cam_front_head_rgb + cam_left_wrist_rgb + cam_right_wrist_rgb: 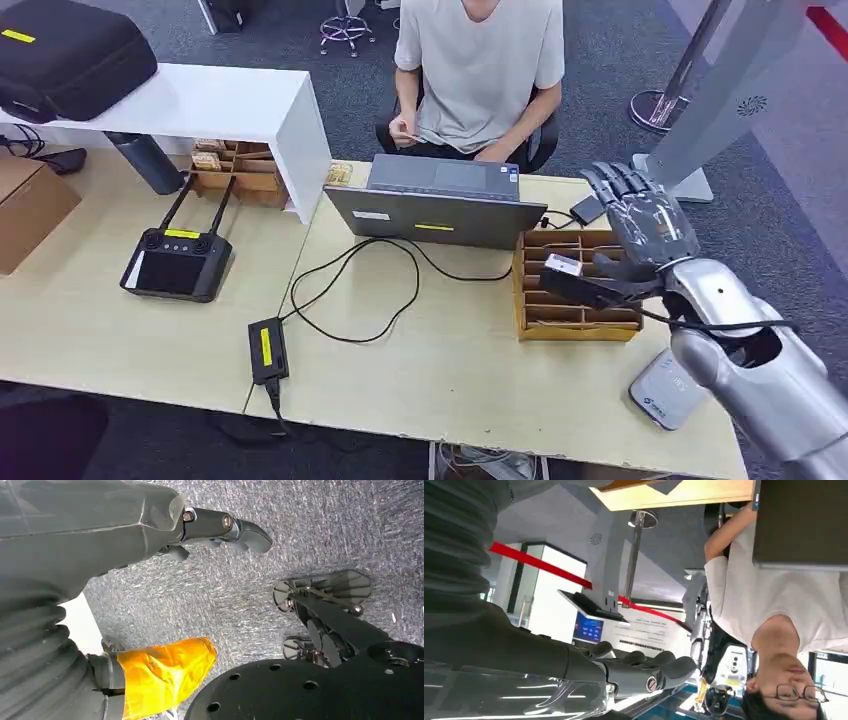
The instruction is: Pass the card to the sensor for recognition and then transmit it.
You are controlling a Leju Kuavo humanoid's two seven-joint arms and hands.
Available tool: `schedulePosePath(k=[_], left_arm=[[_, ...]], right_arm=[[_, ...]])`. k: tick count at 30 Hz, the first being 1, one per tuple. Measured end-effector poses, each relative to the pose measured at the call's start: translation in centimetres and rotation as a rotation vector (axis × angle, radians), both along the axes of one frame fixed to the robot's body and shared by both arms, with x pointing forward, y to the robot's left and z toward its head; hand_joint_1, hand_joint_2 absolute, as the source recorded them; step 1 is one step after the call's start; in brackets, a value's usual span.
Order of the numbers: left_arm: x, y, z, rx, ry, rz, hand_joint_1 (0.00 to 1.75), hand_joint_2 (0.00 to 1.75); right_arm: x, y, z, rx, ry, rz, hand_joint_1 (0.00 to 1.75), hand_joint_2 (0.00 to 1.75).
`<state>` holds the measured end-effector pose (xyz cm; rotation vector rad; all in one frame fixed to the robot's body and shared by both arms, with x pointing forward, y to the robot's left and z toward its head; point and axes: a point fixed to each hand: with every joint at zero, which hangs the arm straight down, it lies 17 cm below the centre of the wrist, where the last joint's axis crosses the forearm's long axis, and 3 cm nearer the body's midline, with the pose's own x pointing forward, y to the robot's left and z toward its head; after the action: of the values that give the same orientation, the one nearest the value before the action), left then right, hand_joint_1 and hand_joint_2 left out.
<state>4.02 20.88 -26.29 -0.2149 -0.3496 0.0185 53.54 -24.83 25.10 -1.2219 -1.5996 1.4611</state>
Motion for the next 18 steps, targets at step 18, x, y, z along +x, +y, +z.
schedulePosePath(k=[18], left_arm=[[0.2, -0.3, 0.0, -0.003, 0.005, 0.002, 0.00, 1.75]], right_arm=[[-0.3, -0.9, -3.9, 0.029, -0.030, -0.062, 0.00, 1.75]])
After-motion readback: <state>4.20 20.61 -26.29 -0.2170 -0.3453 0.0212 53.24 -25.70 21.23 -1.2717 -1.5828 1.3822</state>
